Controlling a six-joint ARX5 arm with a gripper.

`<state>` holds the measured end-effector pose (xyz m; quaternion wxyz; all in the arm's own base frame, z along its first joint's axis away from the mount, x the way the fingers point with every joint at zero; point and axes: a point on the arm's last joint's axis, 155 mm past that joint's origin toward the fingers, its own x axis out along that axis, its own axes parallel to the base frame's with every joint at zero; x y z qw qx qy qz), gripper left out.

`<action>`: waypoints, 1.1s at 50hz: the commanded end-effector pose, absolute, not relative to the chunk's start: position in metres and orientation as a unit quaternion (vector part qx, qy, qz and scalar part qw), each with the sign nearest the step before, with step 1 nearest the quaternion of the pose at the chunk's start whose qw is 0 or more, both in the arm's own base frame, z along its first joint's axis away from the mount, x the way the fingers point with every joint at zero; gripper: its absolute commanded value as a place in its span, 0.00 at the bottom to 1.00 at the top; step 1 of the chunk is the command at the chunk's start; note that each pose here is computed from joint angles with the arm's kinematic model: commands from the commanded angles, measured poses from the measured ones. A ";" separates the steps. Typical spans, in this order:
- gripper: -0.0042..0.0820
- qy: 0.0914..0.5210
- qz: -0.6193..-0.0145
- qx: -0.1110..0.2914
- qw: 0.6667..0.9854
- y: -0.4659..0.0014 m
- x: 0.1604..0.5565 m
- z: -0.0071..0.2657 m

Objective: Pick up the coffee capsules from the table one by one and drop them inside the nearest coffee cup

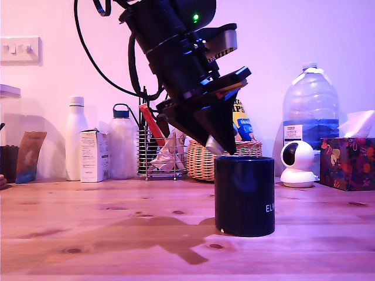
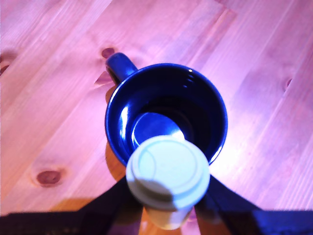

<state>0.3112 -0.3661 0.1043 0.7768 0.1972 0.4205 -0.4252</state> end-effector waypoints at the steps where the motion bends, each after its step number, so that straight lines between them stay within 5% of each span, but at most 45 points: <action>1: 0.25 0.418 -0.425 0.193 0.780 -0.365 0.311 0.106; 26: 0.25 0.371 -0.433 0.178 0.802 -0.380 0.326 0.140; 55: 0.26 0.380 -0.447 0.173 0.791 -0.386 0.322 0.146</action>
